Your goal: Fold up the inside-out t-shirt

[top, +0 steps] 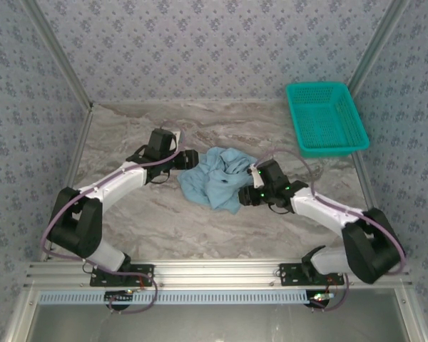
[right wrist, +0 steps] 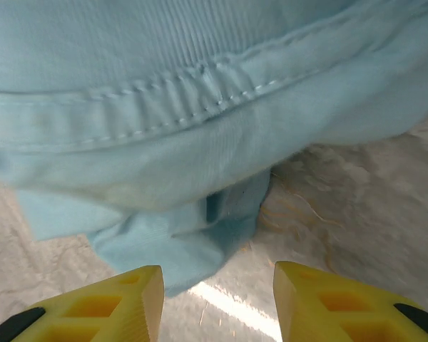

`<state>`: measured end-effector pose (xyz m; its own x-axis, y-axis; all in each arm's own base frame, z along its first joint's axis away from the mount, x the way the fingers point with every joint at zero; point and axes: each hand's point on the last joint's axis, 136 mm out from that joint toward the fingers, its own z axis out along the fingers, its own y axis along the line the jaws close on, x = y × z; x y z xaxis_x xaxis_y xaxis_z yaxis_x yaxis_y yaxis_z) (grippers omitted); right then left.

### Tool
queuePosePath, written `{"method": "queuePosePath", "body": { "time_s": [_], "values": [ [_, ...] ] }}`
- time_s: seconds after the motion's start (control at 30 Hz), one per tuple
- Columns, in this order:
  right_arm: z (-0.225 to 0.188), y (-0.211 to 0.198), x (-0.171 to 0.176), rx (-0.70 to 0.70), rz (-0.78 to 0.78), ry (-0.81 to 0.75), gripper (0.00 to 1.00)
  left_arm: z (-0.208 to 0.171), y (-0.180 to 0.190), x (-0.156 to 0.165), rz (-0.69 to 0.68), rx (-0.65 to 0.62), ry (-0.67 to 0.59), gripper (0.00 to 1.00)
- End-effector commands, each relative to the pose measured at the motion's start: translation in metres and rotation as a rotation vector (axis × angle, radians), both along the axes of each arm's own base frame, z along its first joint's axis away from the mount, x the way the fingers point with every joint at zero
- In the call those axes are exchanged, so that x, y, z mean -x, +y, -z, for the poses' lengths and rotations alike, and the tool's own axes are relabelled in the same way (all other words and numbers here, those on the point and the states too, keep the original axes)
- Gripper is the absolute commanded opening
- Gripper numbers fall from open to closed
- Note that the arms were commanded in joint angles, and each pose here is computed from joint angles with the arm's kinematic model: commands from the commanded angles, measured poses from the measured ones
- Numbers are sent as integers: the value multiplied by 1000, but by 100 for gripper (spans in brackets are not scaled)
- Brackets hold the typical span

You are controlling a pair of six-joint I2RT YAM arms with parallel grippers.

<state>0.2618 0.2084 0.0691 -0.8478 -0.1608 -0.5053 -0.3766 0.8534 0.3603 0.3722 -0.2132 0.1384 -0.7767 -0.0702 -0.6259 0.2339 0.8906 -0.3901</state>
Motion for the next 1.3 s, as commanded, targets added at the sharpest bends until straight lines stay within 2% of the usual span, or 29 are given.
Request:
{"method": "queuePosePath", "body": {
  "time_s": [0.0, 0.17, 0.27, 0.37, 0.53, 0.7, 0.8, 0.9, 1.03, 1.27],
  "values": [
    [-13, 28, -27, -102, -19, -113, 46, -12, 1, -4, -14, 1, -14, 74],
    [4, 32, -36, -96, -31, -98, 37, -14, 8, -1, -24, -21, -27, 74],
    [12, 31, -39, -77, -22, -64, 18, -14, 11, -2, -33, -26, -30, 74],
    [11, 0, -32, 65, 49, -28, 9, -17, 11, -5, -34, -21, -38, 74],
    [-23, -69, -8, 189, 265, 2, 5, -26, -11, -26, 36, 27, -101, 74],
    [-55, -104, -7, 176, 397, -43, 3, -14, -63, -45, 258, 57, -92, 72],
    [-60, -115, -13, 214, 418, -49, 2, -1, -92, -44, 421, 0, -85, 72],
    [-59, -121, -19, 241, 423, -49, 2, 11, -108, -49, 517, -56, -50, 72],
    [-60, -121, -25, 234, 420, -51, 2, 26, -123, -53, 594, -57, 27, 71],
    [-63, -127, -31, 245, 429, -69, 1, 37, -130, -40, 663, -36, 122, 59]
  ]
}}
